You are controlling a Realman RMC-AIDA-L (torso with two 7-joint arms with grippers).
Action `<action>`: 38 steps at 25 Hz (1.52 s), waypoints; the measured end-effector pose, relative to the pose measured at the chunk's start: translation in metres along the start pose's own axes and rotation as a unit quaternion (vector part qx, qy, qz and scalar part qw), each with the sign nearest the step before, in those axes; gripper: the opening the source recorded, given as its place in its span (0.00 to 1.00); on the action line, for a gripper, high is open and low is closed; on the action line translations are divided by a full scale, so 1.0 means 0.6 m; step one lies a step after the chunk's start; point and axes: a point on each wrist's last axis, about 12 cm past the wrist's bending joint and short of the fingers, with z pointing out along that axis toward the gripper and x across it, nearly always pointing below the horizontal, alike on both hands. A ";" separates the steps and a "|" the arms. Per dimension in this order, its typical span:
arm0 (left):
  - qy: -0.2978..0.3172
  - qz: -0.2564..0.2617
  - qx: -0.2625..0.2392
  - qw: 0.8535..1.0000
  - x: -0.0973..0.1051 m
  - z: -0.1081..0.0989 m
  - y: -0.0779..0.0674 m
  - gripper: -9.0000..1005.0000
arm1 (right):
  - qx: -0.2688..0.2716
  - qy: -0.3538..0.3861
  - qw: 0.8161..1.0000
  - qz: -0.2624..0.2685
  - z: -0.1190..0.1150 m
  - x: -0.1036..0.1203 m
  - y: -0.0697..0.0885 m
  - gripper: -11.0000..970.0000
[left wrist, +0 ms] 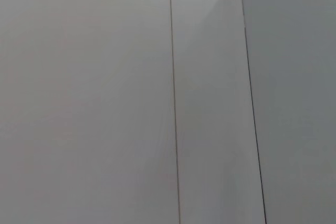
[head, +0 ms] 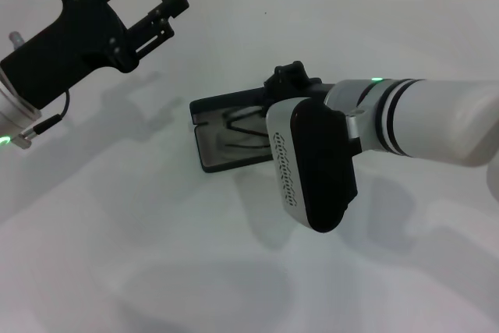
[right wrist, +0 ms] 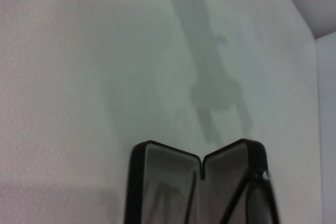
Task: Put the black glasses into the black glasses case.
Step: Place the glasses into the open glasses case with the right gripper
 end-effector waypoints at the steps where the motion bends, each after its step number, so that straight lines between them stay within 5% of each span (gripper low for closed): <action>1: 0.000 0.000 0.000 1.000 0.000 0.000 0.000 0.66 | 0.002 -0.001 1.000 0.000 0.000 0.001 0.000 0.25; 22: 0.000 0.000 0.001 1.000 0.001 0.001 -0.001 0.66 | -0.019 -0.005 0.999 0.031 -0.010 -0.001 0.006 0.37; 31: 0.002 0.000 -0.002 1.000 0.001 -0.003 0.000 0.66 | -0.080 -0.075 0.987 0.121 -0.062 0.009 -0.019 0.36; 38: 0.003 0.001 -0.002 1.000 0.002 0.003 0.001 0.66 | -0.098 -0.159 0.951 0.248 -0.124 0.092 -0.030 0.36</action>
